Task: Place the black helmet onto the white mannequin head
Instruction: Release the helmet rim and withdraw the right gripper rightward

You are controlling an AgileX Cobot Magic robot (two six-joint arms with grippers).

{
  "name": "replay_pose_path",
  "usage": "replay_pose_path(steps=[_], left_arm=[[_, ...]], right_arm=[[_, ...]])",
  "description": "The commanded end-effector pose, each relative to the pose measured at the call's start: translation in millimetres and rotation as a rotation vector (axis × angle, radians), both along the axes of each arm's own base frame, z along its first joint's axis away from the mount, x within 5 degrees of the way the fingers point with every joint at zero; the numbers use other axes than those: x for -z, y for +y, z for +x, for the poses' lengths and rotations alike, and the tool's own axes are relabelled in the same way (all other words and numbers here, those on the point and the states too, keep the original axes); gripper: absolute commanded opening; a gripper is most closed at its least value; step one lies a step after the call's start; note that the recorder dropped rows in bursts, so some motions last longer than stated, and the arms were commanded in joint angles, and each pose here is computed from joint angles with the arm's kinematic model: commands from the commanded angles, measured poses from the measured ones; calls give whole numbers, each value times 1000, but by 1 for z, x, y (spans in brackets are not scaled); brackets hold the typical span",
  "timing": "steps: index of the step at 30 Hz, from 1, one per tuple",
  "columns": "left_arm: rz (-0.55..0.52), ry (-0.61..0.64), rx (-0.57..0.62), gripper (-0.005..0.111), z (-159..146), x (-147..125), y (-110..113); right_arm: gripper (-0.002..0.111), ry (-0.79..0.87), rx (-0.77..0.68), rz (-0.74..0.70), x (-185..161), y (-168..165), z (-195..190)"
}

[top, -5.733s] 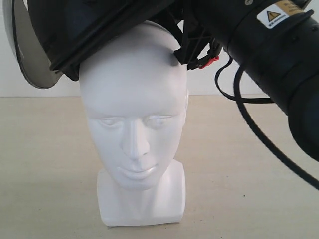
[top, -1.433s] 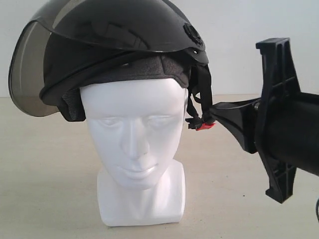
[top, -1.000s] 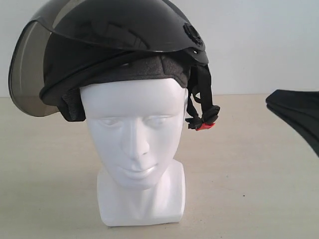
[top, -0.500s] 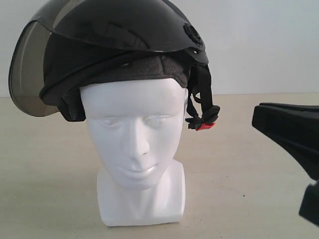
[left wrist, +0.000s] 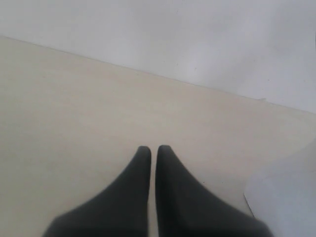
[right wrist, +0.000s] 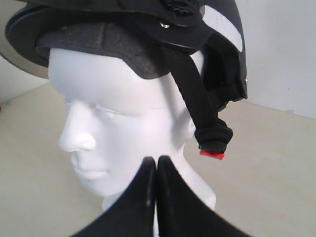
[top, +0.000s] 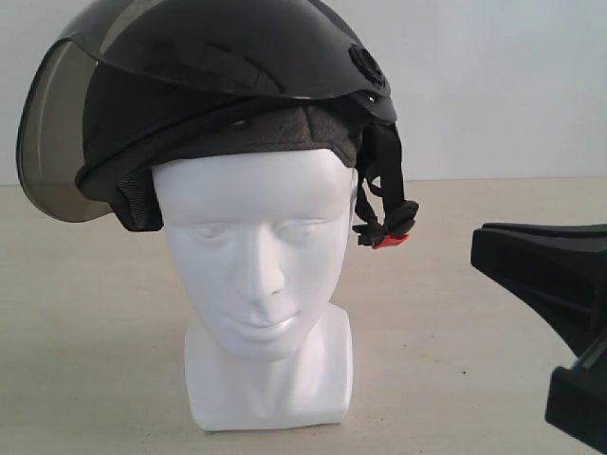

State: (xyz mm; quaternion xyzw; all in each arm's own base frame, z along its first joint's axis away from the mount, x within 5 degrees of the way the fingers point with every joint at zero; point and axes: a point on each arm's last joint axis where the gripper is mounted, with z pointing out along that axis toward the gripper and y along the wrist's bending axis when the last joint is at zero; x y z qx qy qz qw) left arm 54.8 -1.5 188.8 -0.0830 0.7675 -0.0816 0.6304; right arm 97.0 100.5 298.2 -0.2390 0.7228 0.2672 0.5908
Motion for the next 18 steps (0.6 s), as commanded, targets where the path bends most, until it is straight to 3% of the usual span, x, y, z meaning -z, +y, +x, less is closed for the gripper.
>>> replay_pose_path(steps=[1, 7, 14, 18], left_arm=[[2, -2, 9, 4, 0, 1, -1], [2, -2, 9, 4, 0, 1, -1], [2, -2, 9, 4, 0, 1, -1], [2, -2, 9, 4, 0, 1, -1]], right_arm=[[0, -21, 15, -28, 0, -1, 1], [0, -87, 18, -108, 0, -3, 2], [0, -137, 246, -330, 7, -19, 19], [0, -152, 306, -439, 11, -23, 24]])
